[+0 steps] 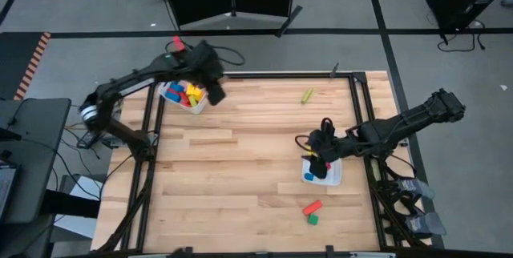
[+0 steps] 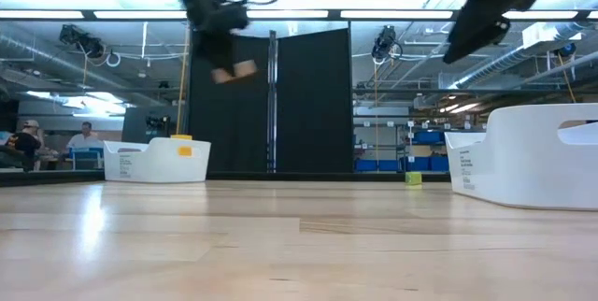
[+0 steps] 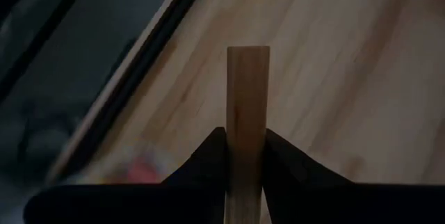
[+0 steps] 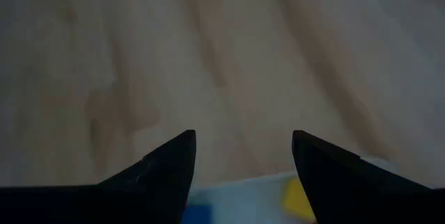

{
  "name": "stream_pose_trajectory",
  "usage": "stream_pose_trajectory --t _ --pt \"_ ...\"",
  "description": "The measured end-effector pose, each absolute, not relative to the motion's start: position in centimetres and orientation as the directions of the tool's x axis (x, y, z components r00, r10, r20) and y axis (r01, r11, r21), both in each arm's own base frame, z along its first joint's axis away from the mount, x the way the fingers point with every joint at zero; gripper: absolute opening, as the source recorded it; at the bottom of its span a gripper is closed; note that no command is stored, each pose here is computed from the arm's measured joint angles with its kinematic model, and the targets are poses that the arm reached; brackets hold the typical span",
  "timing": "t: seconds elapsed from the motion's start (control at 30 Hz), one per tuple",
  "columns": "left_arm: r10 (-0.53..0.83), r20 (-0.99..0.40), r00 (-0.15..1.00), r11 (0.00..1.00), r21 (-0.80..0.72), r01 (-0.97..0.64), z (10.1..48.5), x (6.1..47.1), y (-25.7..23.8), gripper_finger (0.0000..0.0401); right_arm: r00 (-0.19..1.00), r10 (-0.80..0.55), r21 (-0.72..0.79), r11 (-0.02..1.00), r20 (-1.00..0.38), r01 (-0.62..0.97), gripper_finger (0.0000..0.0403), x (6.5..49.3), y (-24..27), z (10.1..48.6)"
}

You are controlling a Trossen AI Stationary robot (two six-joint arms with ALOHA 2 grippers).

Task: Sort blocks by size
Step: Put the brown rectangular block into the top white bin, then put the light green rectangular block into the top white bin

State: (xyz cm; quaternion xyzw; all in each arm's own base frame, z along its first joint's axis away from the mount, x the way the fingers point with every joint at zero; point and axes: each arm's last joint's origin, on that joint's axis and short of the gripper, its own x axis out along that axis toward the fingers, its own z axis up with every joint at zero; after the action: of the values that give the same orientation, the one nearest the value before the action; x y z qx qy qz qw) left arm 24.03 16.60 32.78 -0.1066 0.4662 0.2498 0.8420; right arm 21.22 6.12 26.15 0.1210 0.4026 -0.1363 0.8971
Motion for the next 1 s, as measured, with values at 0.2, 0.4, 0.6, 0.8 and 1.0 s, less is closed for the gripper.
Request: stream_pose_trajectory --t 0.2,0.4,0.6,0.8,1.0 --pt "0.399 -0.863 0.309 0.636 0.018 -0.771 30.6 17.8 16.4 0.0066 0.653 -0.261 0.059 0.903 -0.711 0.426 0.0244 22.3 3.2 26.5" --pt "0.38 -0.907 0.18 0.499 0.037 -0.866 27.3 14.7 17.4 0.0066 0.647 -0.333 0.05 0.866 -0.686 0.498 0.0243 23.3 -0.9 26.6" --pt "0.382 -0.921 0.073 0.381 0.085 -0.921 24.7 12.8 19.3 0.0066 0.568 -0.41 0.035 0.789 -0.714 0.613 0.0245 23.4 -6.0 25.8" --pt "0.379 -0.923 0.061 0.361 0.087 -0.928 23.9 12.4 19.8 0.0161 0.471 -0.397 0.103 0.669 -0.787 0.736 0.0254 23.4 -10.5 23.6" --pt "0.417 -0.904 0.092 0.39 0.086 -0.917 24.1 12.7 20.1 0.0258 0.367 -0.347 0.088 0.612 -0.863 0.786 0.0287 24.2 -13.1 21.4"
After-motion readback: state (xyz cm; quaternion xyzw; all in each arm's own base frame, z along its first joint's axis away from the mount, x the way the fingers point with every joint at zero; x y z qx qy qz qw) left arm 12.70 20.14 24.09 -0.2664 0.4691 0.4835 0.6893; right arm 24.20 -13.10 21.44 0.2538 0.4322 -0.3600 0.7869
